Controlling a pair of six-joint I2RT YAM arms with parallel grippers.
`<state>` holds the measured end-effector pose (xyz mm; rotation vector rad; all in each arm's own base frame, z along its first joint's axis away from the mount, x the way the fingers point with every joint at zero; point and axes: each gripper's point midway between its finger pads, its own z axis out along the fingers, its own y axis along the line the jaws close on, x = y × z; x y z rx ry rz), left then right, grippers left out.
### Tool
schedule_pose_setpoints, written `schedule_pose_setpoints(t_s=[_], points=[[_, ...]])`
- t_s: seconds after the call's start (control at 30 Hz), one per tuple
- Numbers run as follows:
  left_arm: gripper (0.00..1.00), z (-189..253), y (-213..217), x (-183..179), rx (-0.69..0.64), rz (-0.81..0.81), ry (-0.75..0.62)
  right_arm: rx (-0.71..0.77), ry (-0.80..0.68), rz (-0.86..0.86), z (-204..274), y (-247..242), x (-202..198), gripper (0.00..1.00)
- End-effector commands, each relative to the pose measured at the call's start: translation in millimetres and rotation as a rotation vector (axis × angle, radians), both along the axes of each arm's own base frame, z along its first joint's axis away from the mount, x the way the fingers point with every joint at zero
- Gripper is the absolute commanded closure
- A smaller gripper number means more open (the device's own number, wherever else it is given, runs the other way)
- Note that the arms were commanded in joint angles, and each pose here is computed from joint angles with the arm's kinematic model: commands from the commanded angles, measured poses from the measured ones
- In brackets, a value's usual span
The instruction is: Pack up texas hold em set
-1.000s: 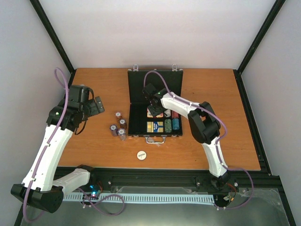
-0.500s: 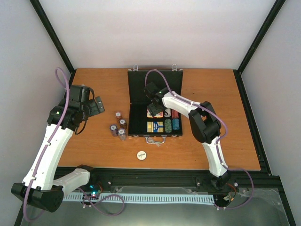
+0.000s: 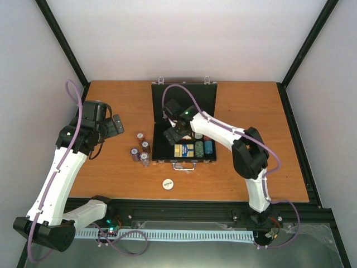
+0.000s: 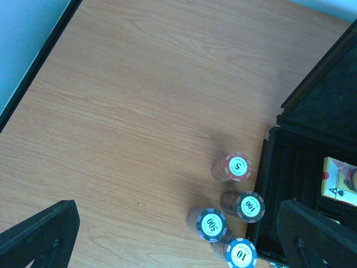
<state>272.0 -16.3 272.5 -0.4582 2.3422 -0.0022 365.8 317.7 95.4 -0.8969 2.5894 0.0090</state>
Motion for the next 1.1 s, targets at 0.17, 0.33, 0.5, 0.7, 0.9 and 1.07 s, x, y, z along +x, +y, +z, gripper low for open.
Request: schedule_pose_setpoints(t_s=[0.17, 0.33, 0.5, 0.7, 0.9, 1.07], points=[[0.0, 4.3, 0.2, 1.0, 0.003, -0.007, -0.016, 0.053, 0.175, 0.192, 14.7, 24.6, -126.4, 0.0], [0.0, 2.3, -1.6, 1.3, -0.008, -0.011, -0.014, 0.02, 0.276, 0.281, -14.2, 33.7, -181.3, 0.02], [0.0, -4.0, -4.1, 1.7, -0.016, -0.019, 0.002, 0.013, 0.325, 0.348, -30.7, 51.6, -212.3, 0.03], [0.0, -6.5, -3.1, 0.0, -0.006, -0.022, 0.01, 0.016, 0.346, 0.377, -34.7, 59.1, -228.4, 0.03], [0.0, -10.1, -3.5, -1.1, -0.013, -0.019, 0.018, -0.017, 0.356, 0.377, -50.1, 53.4, -230.4, 0.05], [0.0, -11.8, -3.6, -3.1, -0.015, -0.021, 0.021, -0.033, 0.351, 0.352, -64.9, 53.5, -226.7, 0.07]])
